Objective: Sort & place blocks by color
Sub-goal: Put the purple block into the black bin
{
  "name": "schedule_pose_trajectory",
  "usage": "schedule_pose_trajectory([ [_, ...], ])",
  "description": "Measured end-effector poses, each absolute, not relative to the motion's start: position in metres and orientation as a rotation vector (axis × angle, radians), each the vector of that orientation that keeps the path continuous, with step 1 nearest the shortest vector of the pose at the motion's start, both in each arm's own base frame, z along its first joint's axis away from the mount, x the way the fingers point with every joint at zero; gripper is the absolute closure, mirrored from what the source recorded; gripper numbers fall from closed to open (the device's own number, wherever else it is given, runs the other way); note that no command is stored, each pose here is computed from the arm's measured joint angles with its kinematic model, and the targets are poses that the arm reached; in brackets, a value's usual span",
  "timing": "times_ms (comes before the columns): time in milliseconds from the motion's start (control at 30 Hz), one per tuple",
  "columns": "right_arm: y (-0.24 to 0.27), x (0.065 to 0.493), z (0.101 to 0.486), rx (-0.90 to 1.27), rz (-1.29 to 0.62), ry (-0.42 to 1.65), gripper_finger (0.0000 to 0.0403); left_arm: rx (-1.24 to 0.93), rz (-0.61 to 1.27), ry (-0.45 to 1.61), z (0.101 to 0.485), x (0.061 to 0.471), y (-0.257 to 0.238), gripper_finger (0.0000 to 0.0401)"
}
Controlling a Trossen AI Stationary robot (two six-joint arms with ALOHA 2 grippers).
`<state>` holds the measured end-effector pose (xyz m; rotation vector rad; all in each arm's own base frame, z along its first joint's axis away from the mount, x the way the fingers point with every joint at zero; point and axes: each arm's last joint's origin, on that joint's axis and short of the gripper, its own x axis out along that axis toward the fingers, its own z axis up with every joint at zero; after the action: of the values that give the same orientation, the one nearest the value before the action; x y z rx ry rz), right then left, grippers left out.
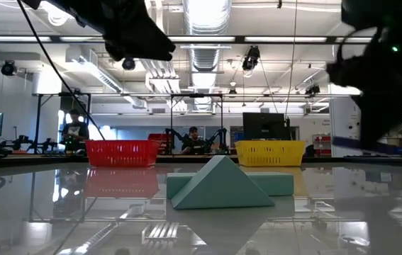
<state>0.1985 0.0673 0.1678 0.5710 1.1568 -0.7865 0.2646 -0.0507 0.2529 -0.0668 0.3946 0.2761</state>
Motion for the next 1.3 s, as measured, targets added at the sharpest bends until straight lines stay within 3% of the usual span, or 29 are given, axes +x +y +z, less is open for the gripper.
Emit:
schedule_pose_trajectory([
  [567, 0.096, 0.279, 0.223, -0.044, 0.007, 0.256, 0.0318, -0.144, 0.158, 0.177, 0.245, 0.296, -0.081, 0.0235],
  [800, 0.103, 0.295, 0.215, -0.121, 0.032, 0.123, 0.0317, -0.190, 0.115, 0.062, 0.243, 0.306, -0.089, 0.0235],
  [1300, 0.100, 0.294, 0.228, -0.094, -0.038, 0.037, 0.0319, -0.080, 0.065, 0.082, 0.244, 0.303, -0.096, 0.0215],
])
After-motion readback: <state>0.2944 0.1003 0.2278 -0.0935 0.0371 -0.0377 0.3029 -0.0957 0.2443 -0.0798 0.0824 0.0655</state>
